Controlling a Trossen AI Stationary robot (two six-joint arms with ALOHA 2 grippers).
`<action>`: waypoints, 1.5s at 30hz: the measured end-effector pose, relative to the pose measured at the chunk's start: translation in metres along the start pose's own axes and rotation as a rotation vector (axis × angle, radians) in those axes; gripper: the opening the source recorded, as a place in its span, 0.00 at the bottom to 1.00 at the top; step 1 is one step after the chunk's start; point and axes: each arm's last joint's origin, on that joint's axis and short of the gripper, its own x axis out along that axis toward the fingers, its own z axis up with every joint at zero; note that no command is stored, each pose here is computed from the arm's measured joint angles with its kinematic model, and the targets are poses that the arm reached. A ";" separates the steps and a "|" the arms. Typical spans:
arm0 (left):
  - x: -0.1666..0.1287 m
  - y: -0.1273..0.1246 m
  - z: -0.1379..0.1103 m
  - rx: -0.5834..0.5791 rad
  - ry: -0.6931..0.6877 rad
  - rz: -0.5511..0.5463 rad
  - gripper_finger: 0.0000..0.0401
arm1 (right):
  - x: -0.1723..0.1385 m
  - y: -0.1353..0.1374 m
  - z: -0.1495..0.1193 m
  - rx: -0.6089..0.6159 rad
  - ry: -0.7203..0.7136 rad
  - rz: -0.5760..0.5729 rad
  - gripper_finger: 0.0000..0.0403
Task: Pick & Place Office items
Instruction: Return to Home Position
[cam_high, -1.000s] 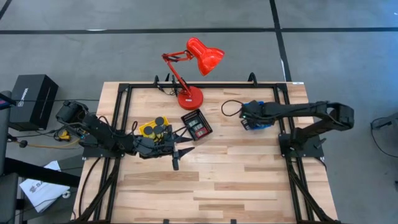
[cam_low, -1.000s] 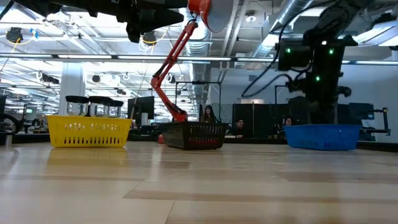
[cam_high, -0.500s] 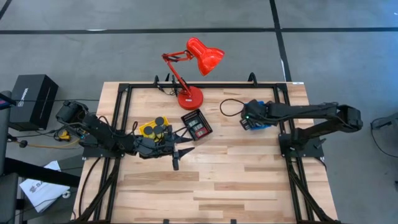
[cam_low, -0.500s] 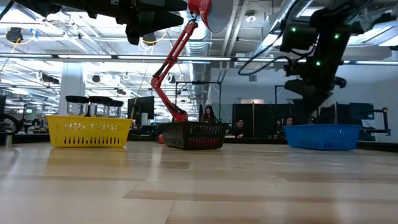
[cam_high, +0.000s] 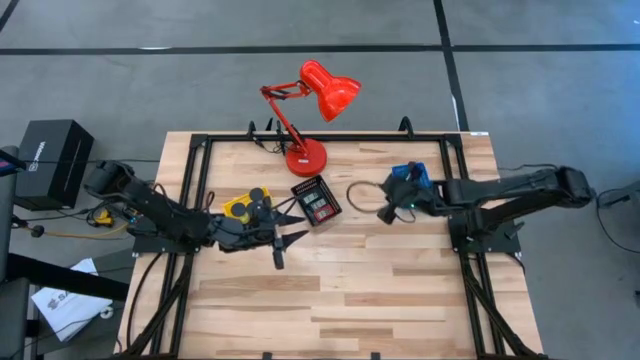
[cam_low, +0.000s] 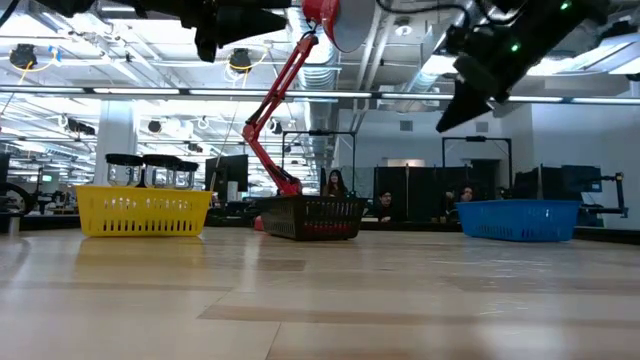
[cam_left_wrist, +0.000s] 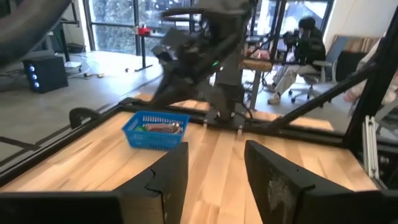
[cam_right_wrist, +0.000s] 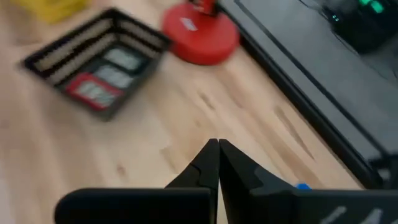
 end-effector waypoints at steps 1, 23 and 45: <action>-0.002 0.001 0.001 0.009 0.011 0.001 0.37 | -0.003 0.005 -0.001 -0.034 -0.008 0.021 0.00; -0.044 0.027 0.053 -0.058 -0.075 -0.008 0.17 | -0.027 0.051 -0.005 -0.492 -0.161 0.206 0.00; -0.108 0.077 0.055 0.027 0.026 0.109 0.17 | -0.065 0.007 -0.019 -0.134 -0.442 0.445 0.00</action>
